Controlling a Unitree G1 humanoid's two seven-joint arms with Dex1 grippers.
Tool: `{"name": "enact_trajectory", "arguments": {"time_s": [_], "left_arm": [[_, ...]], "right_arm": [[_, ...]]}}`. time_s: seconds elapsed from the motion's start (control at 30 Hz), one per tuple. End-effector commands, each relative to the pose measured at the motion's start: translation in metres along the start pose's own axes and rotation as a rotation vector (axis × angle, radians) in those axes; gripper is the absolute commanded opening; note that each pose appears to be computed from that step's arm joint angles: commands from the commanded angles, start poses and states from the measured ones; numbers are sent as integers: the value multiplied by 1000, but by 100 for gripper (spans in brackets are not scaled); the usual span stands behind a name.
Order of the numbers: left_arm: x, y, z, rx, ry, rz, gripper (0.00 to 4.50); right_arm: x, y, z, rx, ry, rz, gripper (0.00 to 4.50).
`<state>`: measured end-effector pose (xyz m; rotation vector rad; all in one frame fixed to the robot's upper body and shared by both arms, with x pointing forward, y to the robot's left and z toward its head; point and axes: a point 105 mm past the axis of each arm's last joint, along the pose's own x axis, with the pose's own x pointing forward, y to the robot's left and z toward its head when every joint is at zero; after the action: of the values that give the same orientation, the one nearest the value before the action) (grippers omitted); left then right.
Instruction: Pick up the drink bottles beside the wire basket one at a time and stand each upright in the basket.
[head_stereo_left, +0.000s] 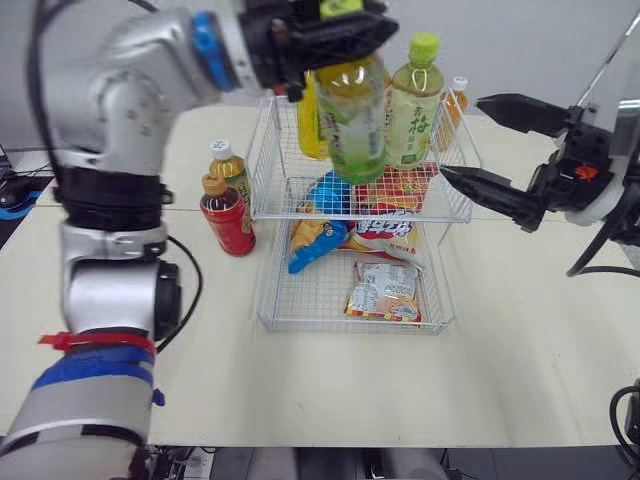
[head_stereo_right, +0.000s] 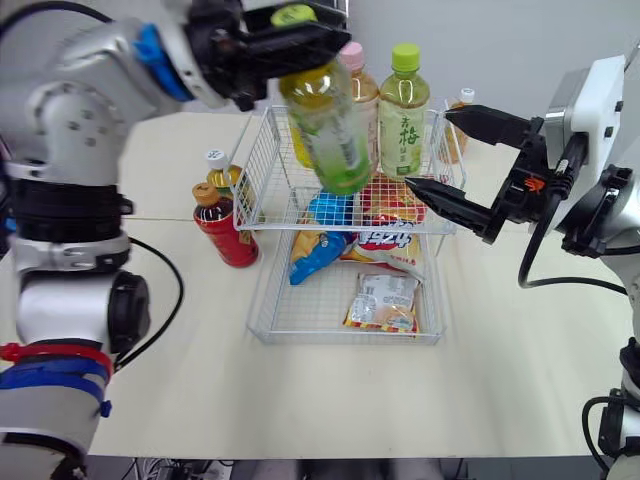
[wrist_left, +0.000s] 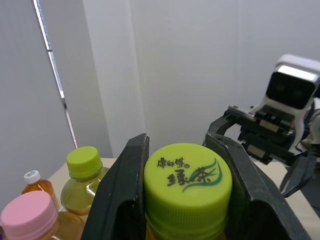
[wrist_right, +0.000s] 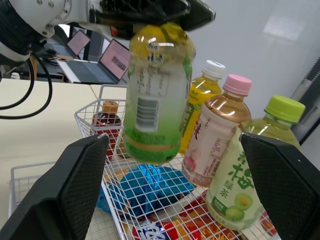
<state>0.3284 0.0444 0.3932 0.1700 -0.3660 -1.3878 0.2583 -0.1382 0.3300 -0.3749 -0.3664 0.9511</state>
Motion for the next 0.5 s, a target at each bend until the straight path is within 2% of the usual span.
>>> {"name": "enact_trajectory", "arguments": {"time_s": [0.03,0.3,0.5], "left_arm": [[19,-7,-2,91,-24,-39,138],[49,1,-25,91,-31,-13,138],[61,-4,-27,75,-60,-59,138]], "right_arm": [[-6,2,13,-51,-17,-41,450],[-3,6,13,-47,-5,-56,450],[-3,7,11,-39,1,-55,450]]}}
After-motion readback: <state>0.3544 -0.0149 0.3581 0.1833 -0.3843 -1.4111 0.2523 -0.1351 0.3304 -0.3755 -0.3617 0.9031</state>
